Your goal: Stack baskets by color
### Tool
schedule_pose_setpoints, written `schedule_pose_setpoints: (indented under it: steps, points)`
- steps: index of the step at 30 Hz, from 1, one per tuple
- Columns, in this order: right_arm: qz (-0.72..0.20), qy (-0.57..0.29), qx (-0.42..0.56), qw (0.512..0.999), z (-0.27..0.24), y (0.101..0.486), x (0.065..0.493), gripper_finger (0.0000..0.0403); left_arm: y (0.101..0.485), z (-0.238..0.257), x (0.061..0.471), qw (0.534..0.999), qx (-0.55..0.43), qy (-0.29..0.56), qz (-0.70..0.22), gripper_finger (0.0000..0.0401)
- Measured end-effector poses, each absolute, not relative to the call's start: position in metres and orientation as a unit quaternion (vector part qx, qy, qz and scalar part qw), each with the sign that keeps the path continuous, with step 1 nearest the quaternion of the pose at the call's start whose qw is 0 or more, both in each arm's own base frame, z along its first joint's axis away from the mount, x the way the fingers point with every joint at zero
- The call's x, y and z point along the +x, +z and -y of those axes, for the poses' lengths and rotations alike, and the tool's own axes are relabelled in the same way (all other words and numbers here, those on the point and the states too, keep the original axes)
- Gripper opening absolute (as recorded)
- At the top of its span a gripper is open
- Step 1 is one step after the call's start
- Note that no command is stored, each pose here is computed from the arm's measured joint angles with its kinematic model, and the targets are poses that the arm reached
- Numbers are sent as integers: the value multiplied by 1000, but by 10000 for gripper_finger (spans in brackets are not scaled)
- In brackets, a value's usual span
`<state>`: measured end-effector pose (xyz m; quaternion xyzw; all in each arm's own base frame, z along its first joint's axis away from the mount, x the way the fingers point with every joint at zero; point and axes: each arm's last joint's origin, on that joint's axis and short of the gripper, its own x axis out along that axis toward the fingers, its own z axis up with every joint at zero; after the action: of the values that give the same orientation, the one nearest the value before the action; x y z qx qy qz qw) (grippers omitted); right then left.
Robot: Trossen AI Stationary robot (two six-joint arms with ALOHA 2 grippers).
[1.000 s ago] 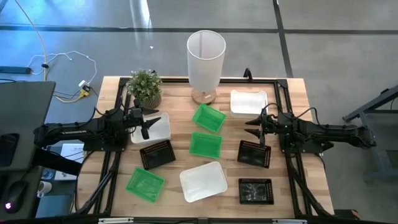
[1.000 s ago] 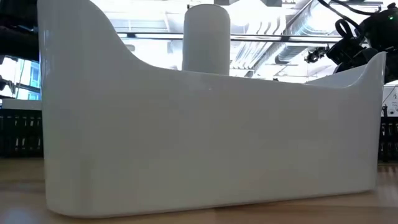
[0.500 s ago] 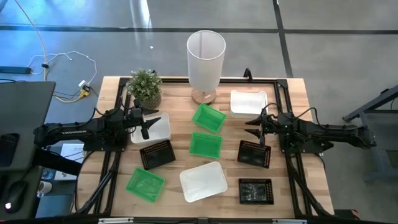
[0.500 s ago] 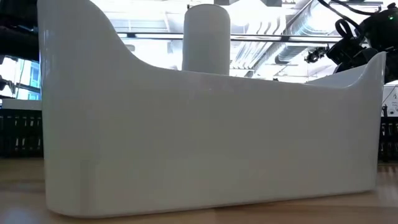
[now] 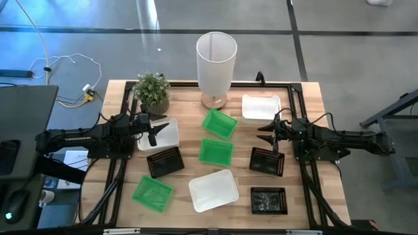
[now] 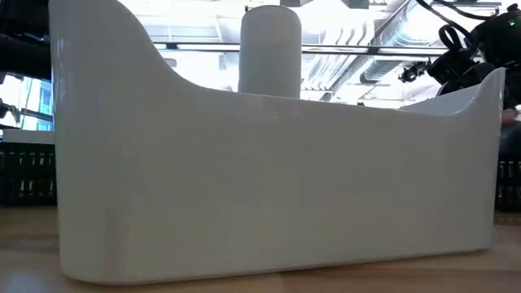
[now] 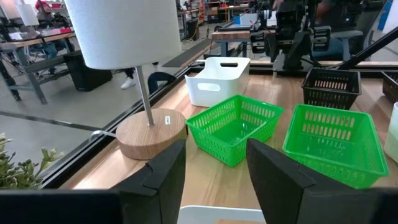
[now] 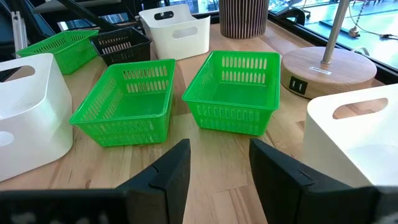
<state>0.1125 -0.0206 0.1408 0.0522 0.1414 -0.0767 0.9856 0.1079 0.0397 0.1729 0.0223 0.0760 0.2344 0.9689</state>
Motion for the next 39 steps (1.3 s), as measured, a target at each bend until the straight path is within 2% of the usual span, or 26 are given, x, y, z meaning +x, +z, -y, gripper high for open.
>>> schedule_pose_setpoints:
  steps: [13, 20, 25, 32, 39]
  points:
    - [-141, -77, 51, 986, 21, 141, 113, 151, 173, -40, 108, 969, 22, 234, -76, 156]
    - [-133, -90, 148, 976, 21, 141, 113, 151, 173, -40, 108, 969, 22, 233, -76, 156]
    - [-130, -93, 171, 972, 21, 141, 113, 151, 173, -39, 108, 971, 1, 229, -71, 156]
    - [-68, -77, 164, 981, 21, 153, 115, 151, 173, -39, 108, 968, -70, 234, -54, 156]
    - [-13, -58, 115, 992, 21, 178, 117, 151, 173, -39, 108, 965, -108, 236, -44, 156]
